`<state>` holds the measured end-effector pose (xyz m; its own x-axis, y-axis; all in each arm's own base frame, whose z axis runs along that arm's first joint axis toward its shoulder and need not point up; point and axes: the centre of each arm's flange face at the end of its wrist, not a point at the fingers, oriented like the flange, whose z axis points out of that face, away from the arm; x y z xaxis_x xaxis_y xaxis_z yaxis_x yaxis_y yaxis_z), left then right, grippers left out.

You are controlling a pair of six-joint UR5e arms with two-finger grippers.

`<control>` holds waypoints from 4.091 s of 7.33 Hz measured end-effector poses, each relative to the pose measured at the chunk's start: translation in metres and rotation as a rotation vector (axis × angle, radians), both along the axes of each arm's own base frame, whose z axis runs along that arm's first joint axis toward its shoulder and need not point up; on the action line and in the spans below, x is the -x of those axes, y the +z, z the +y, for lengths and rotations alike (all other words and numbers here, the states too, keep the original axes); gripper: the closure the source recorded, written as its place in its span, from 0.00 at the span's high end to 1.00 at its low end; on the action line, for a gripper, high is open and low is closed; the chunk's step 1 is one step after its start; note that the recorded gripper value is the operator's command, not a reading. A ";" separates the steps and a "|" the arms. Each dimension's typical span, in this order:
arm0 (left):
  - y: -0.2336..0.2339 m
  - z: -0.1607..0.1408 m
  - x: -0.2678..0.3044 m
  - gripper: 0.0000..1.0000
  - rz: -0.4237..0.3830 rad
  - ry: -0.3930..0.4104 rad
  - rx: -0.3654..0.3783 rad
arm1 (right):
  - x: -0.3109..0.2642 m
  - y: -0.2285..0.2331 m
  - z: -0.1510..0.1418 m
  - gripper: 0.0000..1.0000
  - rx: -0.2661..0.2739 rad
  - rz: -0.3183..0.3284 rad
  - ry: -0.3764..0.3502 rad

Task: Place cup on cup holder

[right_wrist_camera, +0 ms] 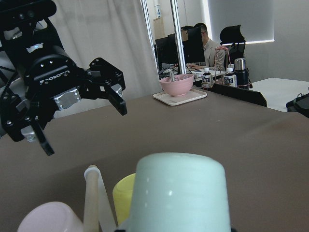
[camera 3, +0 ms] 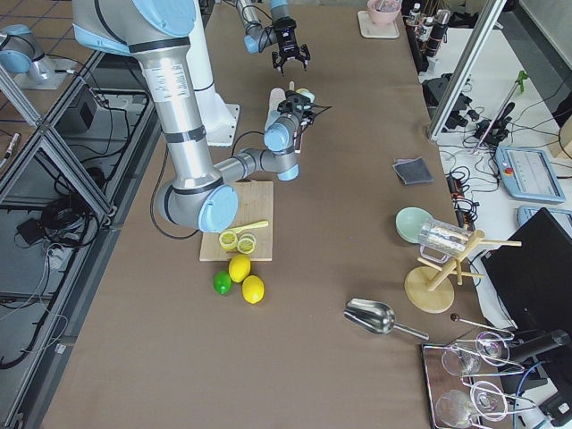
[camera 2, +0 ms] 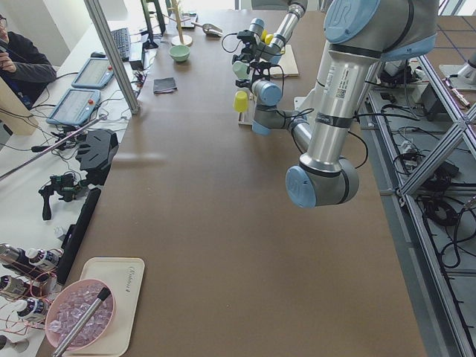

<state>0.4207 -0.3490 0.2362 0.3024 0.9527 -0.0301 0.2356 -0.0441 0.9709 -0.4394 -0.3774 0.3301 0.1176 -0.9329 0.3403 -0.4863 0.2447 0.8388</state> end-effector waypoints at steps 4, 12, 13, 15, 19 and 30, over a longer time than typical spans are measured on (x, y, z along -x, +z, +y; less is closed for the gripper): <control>0.070 -0.059 0.032 0.99 -0.446 -0.118 0.262 | -0.002 0.004 0.000 0.53 0.006 0.012 0.001; 0.197 -0.152 0.151 0.99 -1.093 -0.323 0.884 | -0.028 0.014 0.005 1.00 0.012 0.018 0.004; 0.214 -0.166 0.198 0.99 -1.085 -0.359 1.004 | -0.044 0.017 0.009 1.00 0.011 0.034 -0.008; 0.261 -0.177 0.282 0.99 -0.980 -0.319 1.282 | -0.108 0.037 0.010 1.00 0.015 0.151 -0.070; 0.345 -0.120 0.465 0.99 -0.627 -0.305 1.676 | -0.246 0.107 -0.017 1.00 0.261 0.446 -0.190; 0.382 -0.080 0.528 0.99 -0.653 -0.201 1.423 | -0.483 0.319 -0.036 1.00 1.417 0.850 0.050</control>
<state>-0.1070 -0.4286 0.6185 0.7333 0.2033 -0.6488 -0.1205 0.9780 0.1703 0.0434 -0.4129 0.6489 0.7219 0.0533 0.6900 -0.0640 0.9979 -0.0101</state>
